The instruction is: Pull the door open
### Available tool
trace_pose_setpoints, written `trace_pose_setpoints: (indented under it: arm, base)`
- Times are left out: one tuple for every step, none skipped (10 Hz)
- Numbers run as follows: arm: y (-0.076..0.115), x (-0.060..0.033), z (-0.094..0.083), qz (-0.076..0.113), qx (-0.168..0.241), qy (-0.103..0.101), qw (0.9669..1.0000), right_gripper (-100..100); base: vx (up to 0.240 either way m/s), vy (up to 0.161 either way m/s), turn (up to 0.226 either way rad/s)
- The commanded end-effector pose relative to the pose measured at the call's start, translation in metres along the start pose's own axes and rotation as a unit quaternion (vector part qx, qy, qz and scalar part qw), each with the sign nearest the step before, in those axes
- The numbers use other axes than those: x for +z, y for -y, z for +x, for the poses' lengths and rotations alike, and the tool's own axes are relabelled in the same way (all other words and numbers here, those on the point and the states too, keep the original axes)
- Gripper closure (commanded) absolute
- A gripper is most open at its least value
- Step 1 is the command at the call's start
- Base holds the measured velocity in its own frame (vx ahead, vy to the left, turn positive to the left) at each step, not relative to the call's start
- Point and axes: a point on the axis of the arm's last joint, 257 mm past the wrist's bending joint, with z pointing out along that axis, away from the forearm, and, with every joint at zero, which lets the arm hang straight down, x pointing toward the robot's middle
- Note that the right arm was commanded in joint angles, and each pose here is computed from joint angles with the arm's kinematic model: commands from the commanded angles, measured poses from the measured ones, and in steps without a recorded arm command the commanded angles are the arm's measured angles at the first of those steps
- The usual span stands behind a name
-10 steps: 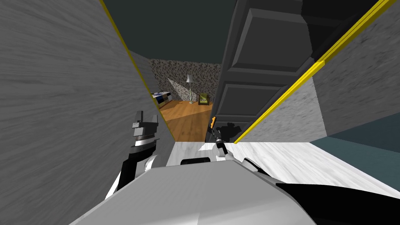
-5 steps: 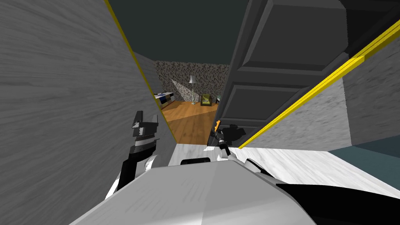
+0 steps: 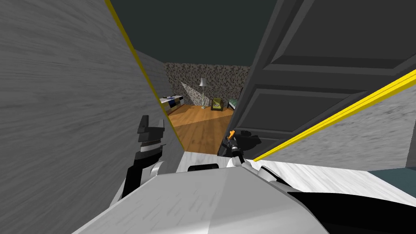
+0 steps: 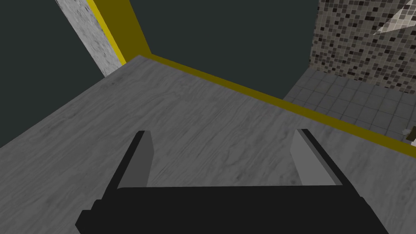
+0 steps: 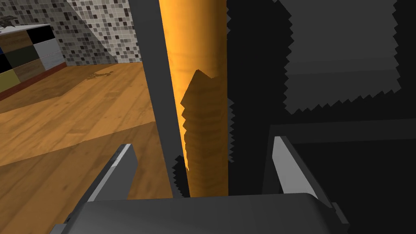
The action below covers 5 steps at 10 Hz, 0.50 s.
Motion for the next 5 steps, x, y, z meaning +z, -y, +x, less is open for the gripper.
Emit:
trace_pose_setpoints:
  arm:
    - [0.0,0.0,0.0,0.0,0.0,0.0,1.0,-100]
    - [0.0,0.0,0.0,0.0,0.0,0.0,1.0,100]
    - [0.0,0.0,0.0,0.0,0.0,0.0,1.0,100]
    - [0.0,0.0,0.0,0.0,0.0,0.0,1.0,100]
    - [0.0,0.0,0.0,0.0,0.0,0.0,1.0,100]
  base:
    - [0.073,-0.001,0.019]
    - [-0.01,-0.001,-0.016]
    - [-0.026,-0.004,-0.011]
    - [-0.02,-0.002,0.011]
    - [-0.013,0.0,0.002]
